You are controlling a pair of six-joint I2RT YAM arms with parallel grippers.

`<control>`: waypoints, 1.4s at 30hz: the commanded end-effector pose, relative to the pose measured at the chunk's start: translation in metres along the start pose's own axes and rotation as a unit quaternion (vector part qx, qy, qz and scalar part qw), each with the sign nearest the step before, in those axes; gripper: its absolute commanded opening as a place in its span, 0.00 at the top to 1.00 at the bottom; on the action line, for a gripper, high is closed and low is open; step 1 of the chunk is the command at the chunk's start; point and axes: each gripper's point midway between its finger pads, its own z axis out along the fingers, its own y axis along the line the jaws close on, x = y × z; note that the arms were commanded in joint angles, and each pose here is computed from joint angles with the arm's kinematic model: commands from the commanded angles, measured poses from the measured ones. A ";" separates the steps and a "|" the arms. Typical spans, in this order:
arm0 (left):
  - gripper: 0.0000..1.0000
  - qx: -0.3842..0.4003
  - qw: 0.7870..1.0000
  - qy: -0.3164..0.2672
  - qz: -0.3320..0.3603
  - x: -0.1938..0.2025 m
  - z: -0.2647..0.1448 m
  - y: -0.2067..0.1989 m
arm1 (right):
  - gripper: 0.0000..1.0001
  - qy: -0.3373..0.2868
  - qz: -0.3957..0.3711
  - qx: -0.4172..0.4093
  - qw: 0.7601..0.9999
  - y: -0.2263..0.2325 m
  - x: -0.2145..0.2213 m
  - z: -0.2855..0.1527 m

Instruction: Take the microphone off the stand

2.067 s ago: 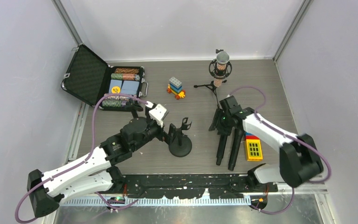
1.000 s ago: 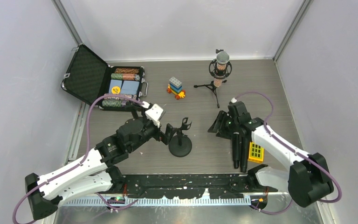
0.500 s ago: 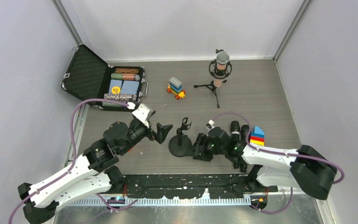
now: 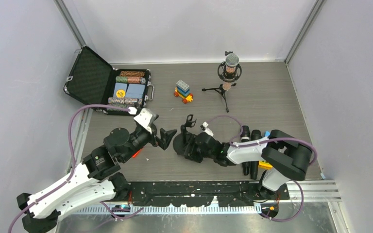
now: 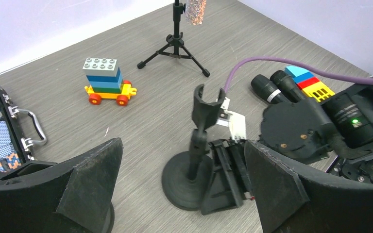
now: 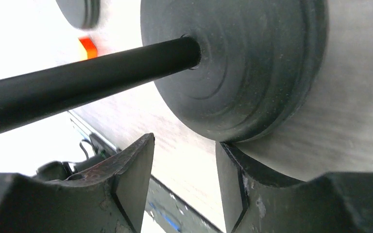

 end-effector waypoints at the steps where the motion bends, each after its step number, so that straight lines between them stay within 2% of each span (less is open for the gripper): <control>1: 0.00 -0.009 0.999 -0.035 -0.003 -0.024 -0.010 0.005 | 0.44 -0.101 -0.004 -0.029 0.994 0.036 -0.057 0.028; 4: 0.00 -0.011 0.999 -0.039 -0.003 -0.028 -0.015 0.007 | 0.44 -0.095 -0.024 -0.036 0.995 0.051 -0.087 0.049; 5: 0.00 -0.011 0.999 -0.041 -0.003 -0.029 -0.017 0.008 | 0.44 -0.060 -0.026 -0.031 0.997 0.041 -0.087 0.062; 6: 0.00 -0.010 0.999 -0.042 -0.003 -0.029 -0.018 0.008 | 0.44 -0.052 -0.028 -0.053 0.997 0.059 -0.096 0.068; 7: 0.00 -0.007 0.999 -0.043 -0.003 -0.030 -0.019 0.007 | 0.45 -0.016 -0.026 -0.049 0.998 0.048 -0.095 0.081; 8: 0.00 -0.004 0.999 -0.044 -0.003 -0.030 -0.020 0.006 | 0.45 0.002 -0.029 -0.075 0.997 0.068 -0.100 0.087; 14: 0.00 -0.002 0.999 -0.037 -0.001 -0.030 -0.022 0.005 | 0.46 0.021 -0.018 -0.095 0.995 0.072 -0.120 0.124; 19: 0.00 0.005 0.999 -0.039 -0.005 -0.030 -0.019 0.002 | 0.46 0.019 -0.015 -0.107 0.994 0.068 -0.112 0.117; 21: 0.00 0.009 0.999 -0.037 -0.006 -0.028 -0.017 0.000 | 0.46 0.006 -0.016 -0.112 0.994 0.064 -0.109 0.102; 22: 0.00 0.011 0.999 -0.036 -0.007 -0.027 -0.016 -0.001 | 0.46 -0.013 -0.021 -0.131 0.991 0.077 -0.115 0.088; 23: 0.00 0.013 0.999 -0.034 -0.007 -0.026 -0.014 -0.002 | 0.46 -0.018 -0.019 -0.119 0.993 0.062 -0.110 0.081; 24: 0.00 0.012 0.999 -0.032 -0.008 -0.025 -0.012 -0.002 | 0.46 -0.035 -0.026 -0.144 0.989 0.079 -0.115 0.064; 25: 0.00 0.010 0.999 -0.030 -0.009 -0.024 -0.011 -0.002 | 0.46 -0.042 -0.024 -0.129 0.991 0.063 -0.111 0.057; 26: 0.00 0.009 1.000 -0.029 -0.009 -0.023 -0.009 -0.002 | 0.46 -0.056 -0.033 -0.138 0.988 0.071 -0.115 0.039; 30: 0.00 0.021 0.999 -0.020 -0.015 -0.016 -0.004 -0.008 | 0.46 -0.117 -0.076 -0.048 0.989 0.038 -0.128 -0.010; 31: 0.00 0.025 0.999 -0.020 -0.016 -0.015 -0.003 -0.009 | 0.46 -0.173 -0.094 -0.027 0.980 0.039 -0.148 -0.030; 32: 0.00 0.026 0.999 -0.018 -0.017 -0.014 -0.002 -0.010 | 0.46 -0.179 -0.098 0.023 0.979 0.019 -0.149 -0.037; 33: 0.00 0.029 0.999 -0.016 -0.017 -0.013 -0.002 -0.011 | 0.46 -0.236 -0.106 0.052 0.965 0.015 -0.170 -0.058; 34: 0.00 0.030 0.999 -0.015 -0.017 -0.012 -0.001 -0.012 | 0.48 -0.268 -0.107 0.111 0.951 -0.008 -0.181 -0.072; 36: 0.00 0.035 0.999 -0.014 -0.017 -0.012 0.001 -0.014 | 0.50 -0.312 -0.114 0.162 0.929 -0.027 -0.195 -0.098; 39: 0.01 0.036 0.999 -0.013 -0.018 -0.011 0.001 -0.014 | 0.51 -0.349 -0.124 0.183 0.911 -0.036 -0.215 -0.118; 41: 0.01 0.035 0.999 -0.016 -0.019 -0.013 0.000 -0.014 | 0.52 -0.351 -0.138 0.205 0.903 -0.048 -0.228 -0.121; 42: 0.01 0.035 0.999 -0.017 -0.019 -0.014 0.000 -0.014 | 0.52 -0.335 -0.142 0.209 0.908 -0.051 -0.230 -0.115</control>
